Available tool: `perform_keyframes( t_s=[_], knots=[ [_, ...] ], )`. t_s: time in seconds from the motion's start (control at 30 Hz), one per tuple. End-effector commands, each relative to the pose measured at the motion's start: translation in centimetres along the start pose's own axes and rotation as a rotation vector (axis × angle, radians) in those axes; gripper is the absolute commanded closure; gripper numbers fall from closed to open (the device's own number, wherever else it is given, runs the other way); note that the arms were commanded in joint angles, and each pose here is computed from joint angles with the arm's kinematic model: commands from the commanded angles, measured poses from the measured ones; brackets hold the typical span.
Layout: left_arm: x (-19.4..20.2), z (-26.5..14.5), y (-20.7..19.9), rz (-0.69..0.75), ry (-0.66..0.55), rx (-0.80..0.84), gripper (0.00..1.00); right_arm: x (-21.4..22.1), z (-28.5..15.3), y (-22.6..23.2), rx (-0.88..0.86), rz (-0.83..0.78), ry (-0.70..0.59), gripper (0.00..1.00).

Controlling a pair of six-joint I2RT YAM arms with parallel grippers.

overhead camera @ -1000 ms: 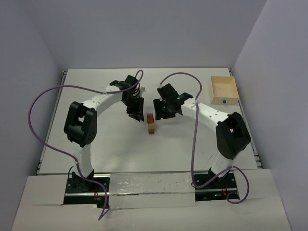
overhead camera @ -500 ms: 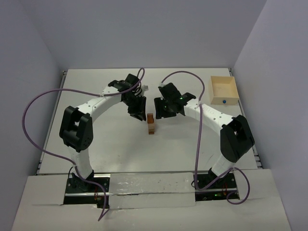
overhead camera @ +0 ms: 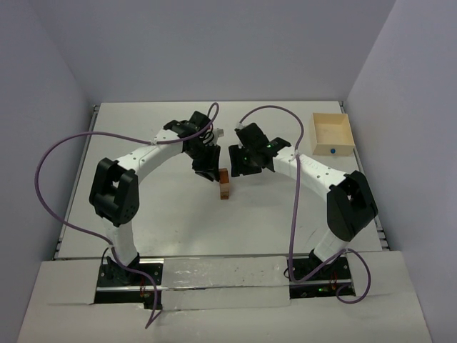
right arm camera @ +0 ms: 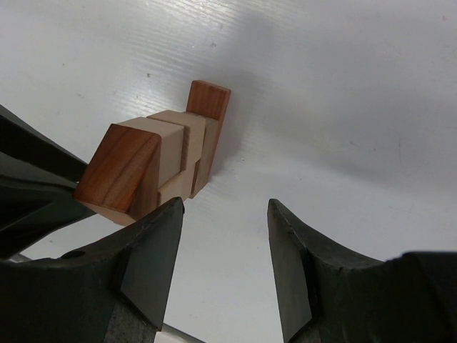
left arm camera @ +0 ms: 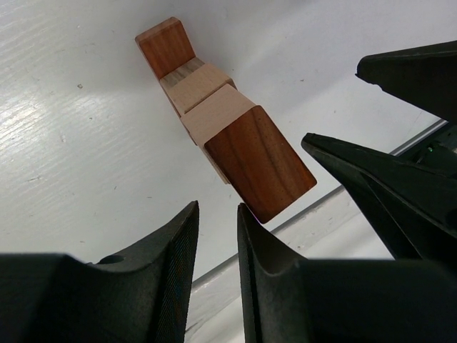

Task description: Build the wood block tower

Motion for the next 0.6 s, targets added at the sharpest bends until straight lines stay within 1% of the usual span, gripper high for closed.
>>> perform_keyframes(
  t_s=[0.0, 0.07, 0.17, 0.27, 0.3, 0.33, 0.37, 0.4, 0.43, 0.5, 0.53, 0.57],
  knots=[
    [-0.1, -1.1, -0.7, 0.024, -0.019, 0.021, 0.63, -1.0, -1.8, 0.1, -0.010, -0.004, -0.064, 0.41],
    [-0.2, -1.7, -0.4, 0.023, -0.026, 0.021, 0.62, -1.0, -1.9, -0.1, -0.003, -0.001, -0.066, 0.41],
    [-0.7, -3.8, 0.0, 0.017, -0.060, 0.053, 0.60, -1.3, -2.7, -0.8, 0.019, 0.001, -0.089, 0.41],
    [-2.0, -7.2, 0.7, 0.007, -0.142, 0.097, 0.57, -1.7, -4.0, -2.2, 0.048, 0.011, -0.129, 0.41],
    [-2.4, -7.7, 1.0, 0.007, -0.157, 0.098, 0.56, -1.7, -4.1, -2.7, 0.056, 0.015, -0.131, 0.41],
    [-3.0, -8.8, 1.5, 0.020, -0.192, 0.086, 0.54, -2.0, -4.7, -3.2, 0.065, 0.014, -0.151, 0.41],
    [-4.2, -10.3, 2.0, 0.017, -0.246, 0.081, 0.52, -2.4, -5.4, -4.6, 0.110, 0.023, -0.182, 0.40],
    [-4.8, -11.0, 2.6, 0.027, -0.275, 0.059, 0.45, -2.7, -5.8, -5.5, 0.132, 0.022, -0.197, 0.38],
    [-5.3, -11.6, 3.0, 0.033, -0.294, 0.047, 0.39, -2.8, -6.1, -6.2, 0.149, 0.024, -0.209, 0.36],
    [-7.2, -13.5, 5.3, 0.012, -0.383, -0.035, 0.20, -3.2, -7.1, -9.1, 0.210, 0.045, -0.237, 0.15],
    [-8.0, -14.2, 6.9, -0.027, -0.423, -0.081, 0.13, -3.3, -7.4, -10.0, 0.229, 0.054, -0.244, 0.07],
    [-8.8, -14.9, 8.4, -0.074, -0.468, -0.104, 0.07, -3.5, -7.9, -11.4, 0.254, 0.069, -0.253, 0.01]
  ],
)
Point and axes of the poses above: each gripper's point midway between its finger pads, its own z axis out along the fingers, its own y axis along the line the jaws close on, x = y × z, the point moved 2 cm from there along -z, back along the fingers, and after that the axes turned 12 degrees about -z, right-handed, at the moved point
